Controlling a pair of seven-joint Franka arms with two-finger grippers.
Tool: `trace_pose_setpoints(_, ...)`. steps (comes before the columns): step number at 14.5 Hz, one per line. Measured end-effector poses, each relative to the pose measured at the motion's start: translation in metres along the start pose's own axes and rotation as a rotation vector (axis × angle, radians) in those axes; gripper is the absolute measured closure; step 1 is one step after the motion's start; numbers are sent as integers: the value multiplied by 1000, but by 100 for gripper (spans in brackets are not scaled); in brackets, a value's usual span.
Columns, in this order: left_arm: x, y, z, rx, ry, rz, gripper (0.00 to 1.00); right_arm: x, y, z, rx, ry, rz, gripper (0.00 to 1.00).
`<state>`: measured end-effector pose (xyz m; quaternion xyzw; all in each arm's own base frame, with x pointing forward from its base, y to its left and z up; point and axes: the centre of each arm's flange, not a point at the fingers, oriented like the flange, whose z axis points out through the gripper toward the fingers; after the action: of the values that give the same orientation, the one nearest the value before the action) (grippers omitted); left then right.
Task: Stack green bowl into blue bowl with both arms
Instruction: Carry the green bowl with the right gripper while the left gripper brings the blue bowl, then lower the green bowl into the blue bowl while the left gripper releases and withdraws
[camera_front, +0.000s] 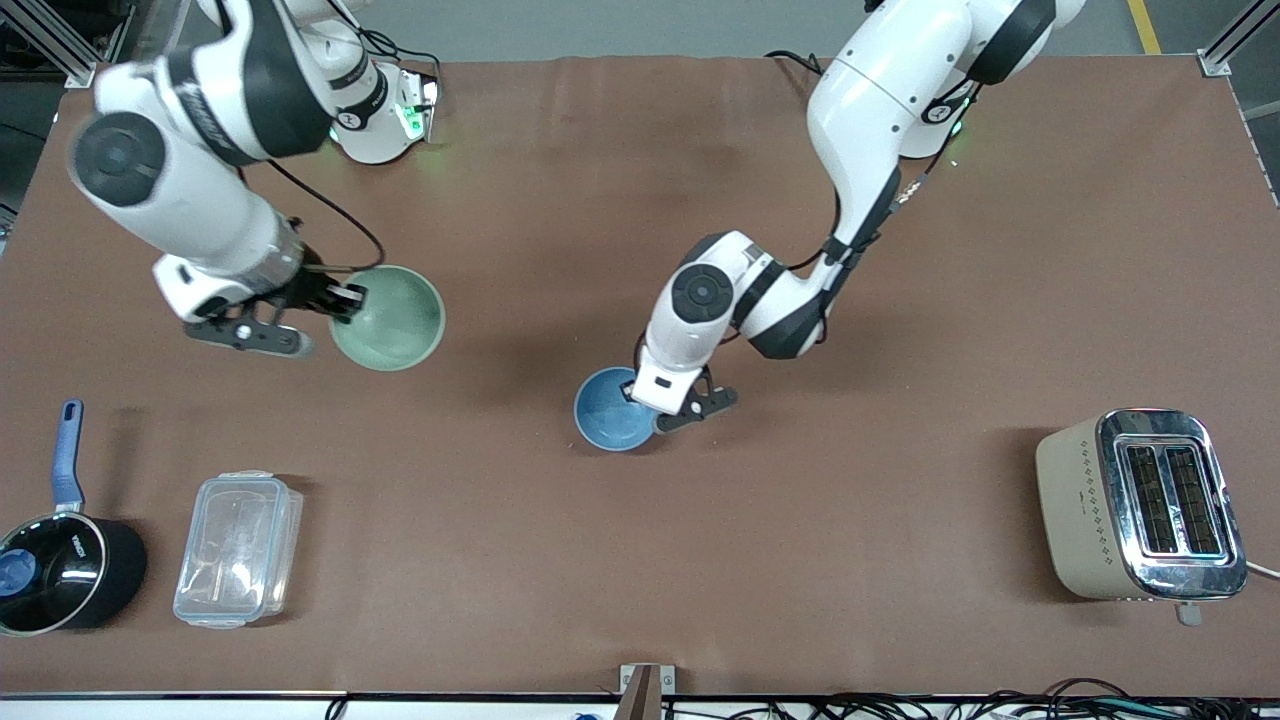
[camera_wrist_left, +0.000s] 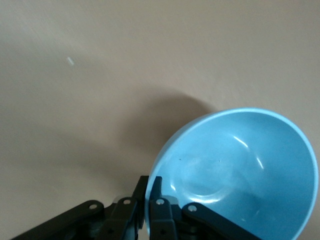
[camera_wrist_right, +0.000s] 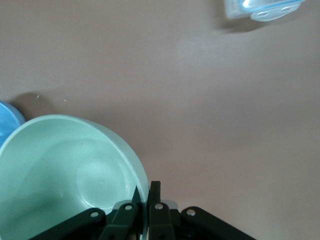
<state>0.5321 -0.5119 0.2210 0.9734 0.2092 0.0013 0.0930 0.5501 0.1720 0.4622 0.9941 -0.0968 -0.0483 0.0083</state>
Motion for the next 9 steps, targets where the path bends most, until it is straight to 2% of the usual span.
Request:
trace_pose_setpoints(2, -13, 6, 1, -5, -2, -11, 91, 9, -26, 18, 3, -14, 27, 94)
trace_pose_setpoints(3, -13, 7, 0, -9, 0, -14, 85, 11, -39, 26, 11, -13, 38, 94)
trace_pose_setpoints(6, 13, 11, -25, -47, 44, -38, 55, 11, -67, 44, 31, -16, 60, 94)
trace_pose_setpoints(9, 77, 0, -111, -81, 128, -80, 26, 7, -93, 58, 65, -6, 97, 94)
